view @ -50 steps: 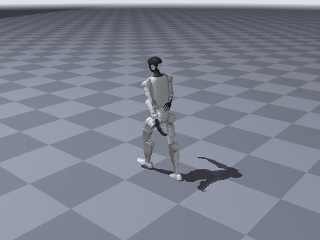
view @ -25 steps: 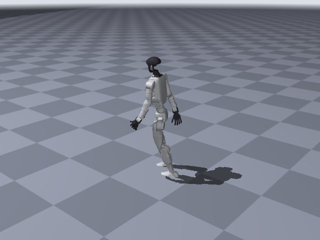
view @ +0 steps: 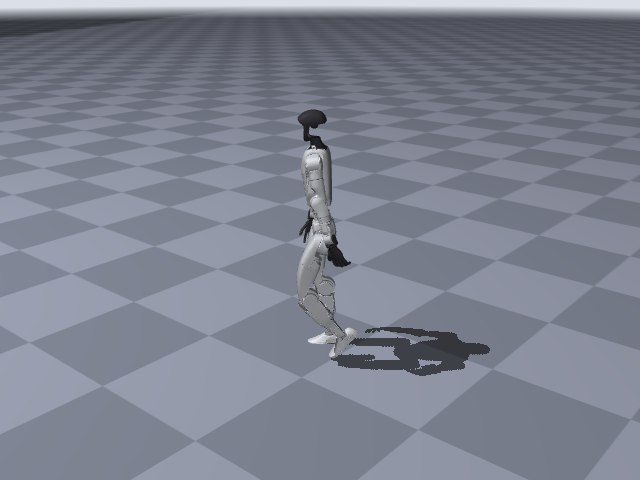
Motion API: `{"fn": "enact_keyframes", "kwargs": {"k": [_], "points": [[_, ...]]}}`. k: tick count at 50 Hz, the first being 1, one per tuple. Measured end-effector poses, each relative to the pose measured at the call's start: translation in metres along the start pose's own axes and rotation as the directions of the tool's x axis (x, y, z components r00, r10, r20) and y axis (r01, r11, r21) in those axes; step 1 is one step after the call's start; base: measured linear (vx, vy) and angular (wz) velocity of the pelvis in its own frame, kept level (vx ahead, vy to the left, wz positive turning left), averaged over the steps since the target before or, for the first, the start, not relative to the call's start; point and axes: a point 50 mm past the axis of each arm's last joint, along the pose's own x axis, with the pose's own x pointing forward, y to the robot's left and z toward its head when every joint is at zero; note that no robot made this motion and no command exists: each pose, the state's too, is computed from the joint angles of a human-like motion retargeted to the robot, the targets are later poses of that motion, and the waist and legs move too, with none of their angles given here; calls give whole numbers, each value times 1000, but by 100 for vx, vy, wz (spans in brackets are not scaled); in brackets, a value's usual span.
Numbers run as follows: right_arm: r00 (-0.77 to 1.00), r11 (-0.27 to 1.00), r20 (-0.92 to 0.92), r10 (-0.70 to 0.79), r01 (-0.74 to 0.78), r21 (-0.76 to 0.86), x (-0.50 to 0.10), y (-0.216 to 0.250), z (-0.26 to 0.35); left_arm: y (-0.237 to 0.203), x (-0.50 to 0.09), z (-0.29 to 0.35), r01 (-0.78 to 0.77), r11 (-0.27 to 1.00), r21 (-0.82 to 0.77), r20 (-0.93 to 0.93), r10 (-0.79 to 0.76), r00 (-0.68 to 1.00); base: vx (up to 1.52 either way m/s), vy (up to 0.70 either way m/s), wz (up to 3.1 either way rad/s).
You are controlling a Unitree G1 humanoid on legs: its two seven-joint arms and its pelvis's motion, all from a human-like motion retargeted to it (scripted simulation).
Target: Walk run
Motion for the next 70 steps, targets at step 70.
{"fn": "enact_keyframes", "kwargs": {"k": [70], "points": [[911,951,305,-276,305,-51,-14,-37,51,-84,-1,-103,69,970,-235,-238,-127,963,82,-17,122]]}}
